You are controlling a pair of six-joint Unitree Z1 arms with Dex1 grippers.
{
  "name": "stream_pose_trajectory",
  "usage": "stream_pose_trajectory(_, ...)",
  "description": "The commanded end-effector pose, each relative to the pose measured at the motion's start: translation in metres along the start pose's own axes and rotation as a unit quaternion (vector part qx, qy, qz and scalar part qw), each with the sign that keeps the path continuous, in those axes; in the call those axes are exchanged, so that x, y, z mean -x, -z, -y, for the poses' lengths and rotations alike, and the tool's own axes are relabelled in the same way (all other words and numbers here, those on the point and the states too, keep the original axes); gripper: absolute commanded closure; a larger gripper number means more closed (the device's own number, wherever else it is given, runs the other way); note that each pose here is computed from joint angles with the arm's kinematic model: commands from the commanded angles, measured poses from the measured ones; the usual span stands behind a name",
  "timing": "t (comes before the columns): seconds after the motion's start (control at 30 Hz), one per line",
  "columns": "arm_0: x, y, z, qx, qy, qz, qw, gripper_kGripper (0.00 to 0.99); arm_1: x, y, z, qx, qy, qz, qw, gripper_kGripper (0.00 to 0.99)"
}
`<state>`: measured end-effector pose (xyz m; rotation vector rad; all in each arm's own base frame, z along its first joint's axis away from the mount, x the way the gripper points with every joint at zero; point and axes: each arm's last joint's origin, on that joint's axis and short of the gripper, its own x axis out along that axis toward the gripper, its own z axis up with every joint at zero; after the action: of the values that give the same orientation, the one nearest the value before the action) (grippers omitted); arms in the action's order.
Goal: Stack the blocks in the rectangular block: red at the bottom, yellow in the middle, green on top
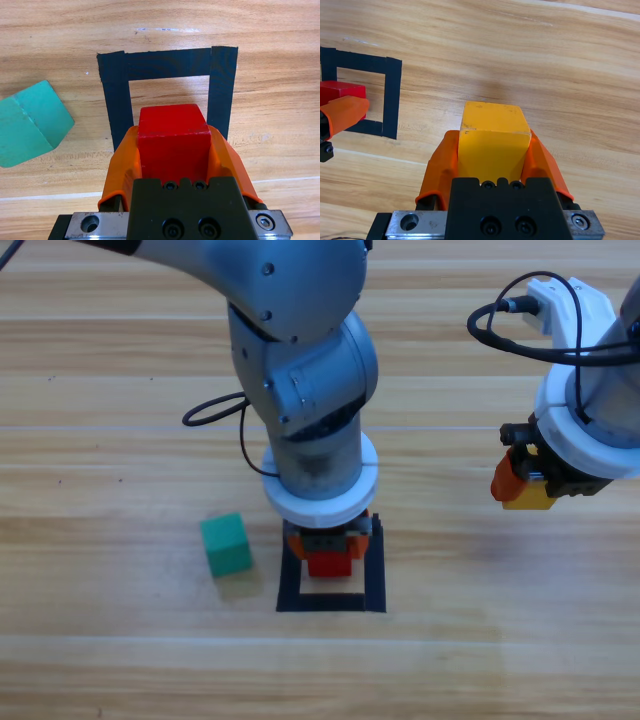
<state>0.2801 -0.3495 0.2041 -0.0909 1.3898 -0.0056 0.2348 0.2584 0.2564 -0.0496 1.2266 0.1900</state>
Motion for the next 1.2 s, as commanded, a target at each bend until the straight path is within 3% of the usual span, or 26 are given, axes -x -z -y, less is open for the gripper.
stream_pose_trajectory(0.03,-0.025,0.011,0.009,-0.019,-0.022,-0.01,1.0,0.962,-0.01,-0.004,0.007,-0.006,0.024,-0.009,1.0,0.99)
stream_pose_trajectory(1.2,-0.039,0.014,0.015,-0.021,-0.03,-0.013,0.999,0.959,-0.011,-0.004,0.007,-0.006,0.024,-0.009,1.0,0.99)
